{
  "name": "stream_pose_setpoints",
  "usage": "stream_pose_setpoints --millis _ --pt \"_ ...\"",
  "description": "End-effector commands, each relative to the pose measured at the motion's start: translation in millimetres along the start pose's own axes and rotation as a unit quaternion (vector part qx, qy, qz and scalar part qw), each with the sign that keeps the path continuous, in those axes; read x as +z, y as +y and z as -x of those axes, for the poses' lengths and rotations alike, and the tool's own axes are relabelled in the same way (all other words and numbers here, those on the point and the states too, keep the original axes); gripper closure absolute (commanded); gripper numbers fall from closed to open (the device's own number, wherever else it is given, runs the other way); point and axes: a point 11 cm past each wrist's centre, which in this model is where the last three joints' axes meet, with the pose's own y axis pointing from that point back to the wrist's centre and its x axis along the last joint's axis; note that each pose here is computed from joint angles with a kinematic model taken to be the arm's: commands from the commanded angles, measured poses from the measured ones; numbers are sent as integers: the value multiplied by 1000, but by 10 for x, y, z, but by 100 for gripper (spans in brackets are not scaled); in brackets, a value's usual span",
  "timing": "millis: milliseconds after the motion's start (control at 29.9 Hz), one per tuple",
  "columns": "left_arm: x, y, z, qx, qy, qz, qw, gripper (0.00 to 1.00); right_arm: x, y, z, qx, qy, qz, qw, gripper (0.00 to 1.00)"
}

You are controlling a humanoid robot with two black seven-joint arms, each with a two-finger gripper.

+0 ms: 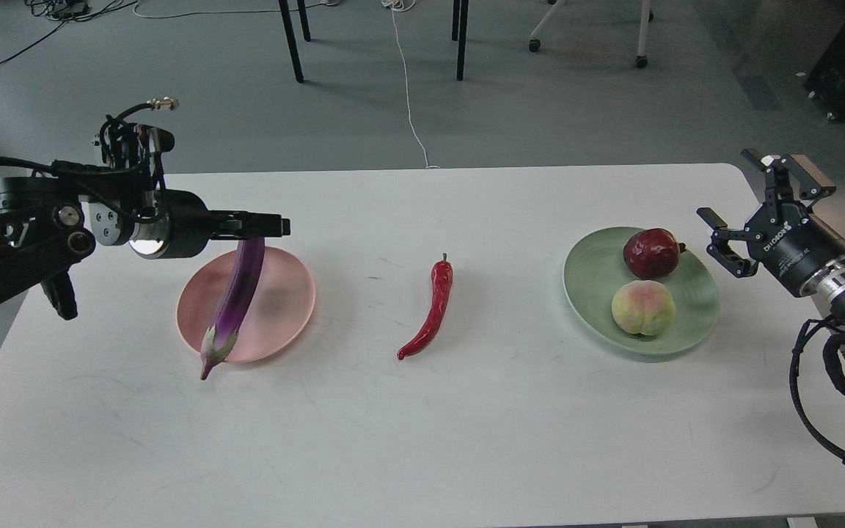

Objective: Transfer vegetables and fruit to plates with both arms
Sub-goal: 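Reach the left gripper to the red chili pepper and grasp it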

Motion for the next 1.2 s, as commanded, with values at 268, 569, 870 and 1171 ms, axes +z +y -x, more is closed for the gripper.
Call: stream_pose_setpoints --millis 268,569,870,1171 --pt "1316 -1038 425 -50 -172 71 981 2 -93 84 -107 11 13 0 1000 2" --pt "1159 -1422 754 -87 -205 15 975 3 -110 136 -161 18 15 1 1000 2" --pt "1071 -1509 901 -98 -190 3 977 6 -94 168 -185 21 16 4 1000 2" --pt "958 -1531 986 -107 -177 -11 978 62 -65 182 -188 22 14 7 1000 2"
